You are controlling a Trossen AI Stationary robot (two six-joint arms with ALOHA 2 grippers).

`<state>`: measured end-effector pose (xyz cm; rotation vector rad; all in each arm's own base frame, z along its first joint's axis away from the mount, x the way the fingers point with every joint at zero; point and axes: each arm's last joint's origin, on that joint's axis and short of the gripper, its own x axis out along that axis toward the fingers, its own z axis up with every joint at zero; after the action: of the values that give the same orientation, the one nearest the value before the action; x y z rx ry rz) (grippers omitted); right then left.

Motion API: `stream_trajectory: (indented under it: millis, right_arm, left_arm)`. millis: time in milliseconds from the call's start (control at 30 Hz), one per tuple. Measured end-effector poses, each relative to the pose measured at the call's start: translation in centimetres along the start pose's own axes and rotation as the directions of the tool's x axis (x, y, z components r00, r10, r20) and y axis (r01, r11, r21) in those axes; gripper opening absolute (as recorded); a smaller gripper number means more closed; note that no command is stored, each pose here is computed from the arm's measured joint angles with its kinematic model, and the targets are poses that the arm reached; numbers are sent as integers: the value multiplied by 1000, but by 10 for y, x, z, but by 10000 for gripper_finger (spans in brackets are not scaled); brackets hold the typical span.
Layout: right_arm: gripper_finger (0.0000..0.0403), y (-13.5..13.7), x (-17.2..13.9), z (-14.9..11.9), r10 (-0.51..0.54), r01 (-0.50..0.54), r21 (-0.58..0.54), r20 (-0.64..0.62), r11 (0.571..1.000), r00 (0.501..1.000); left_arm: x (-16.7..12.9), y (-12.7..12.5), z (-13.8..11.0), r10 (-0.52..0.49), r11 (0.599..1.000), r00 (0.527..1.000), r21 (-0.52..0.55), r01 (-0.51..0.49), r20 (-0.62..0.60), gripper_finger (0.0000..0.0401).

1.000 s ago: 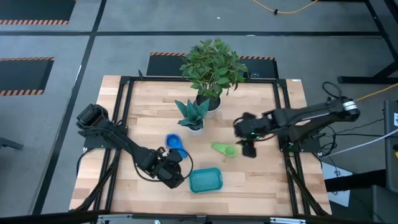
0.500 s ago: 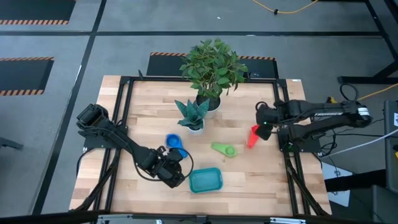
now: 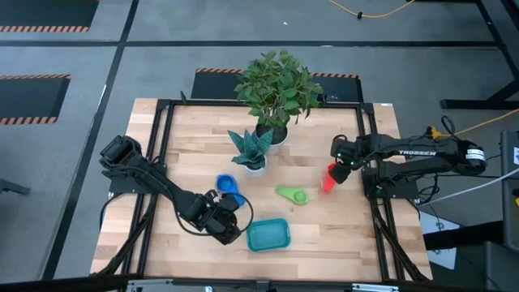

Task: Nest measuring cups in basket
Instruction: Stack the red measuring cup on top of the blue measuring cup

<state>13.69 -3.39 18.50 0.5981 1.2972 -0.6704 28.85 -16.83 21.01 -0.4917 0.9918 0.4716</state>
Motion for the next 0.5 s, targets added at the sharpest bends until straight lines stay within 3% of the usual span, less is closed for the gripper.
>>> stream_trajectory:
  millis: [500]
  right_arm:
    - [152,-14,33,-6,-14,13,74,17,997,1000]
  left_arm:
    - [0,0,0,0,1000,1000,1,0,0,85]
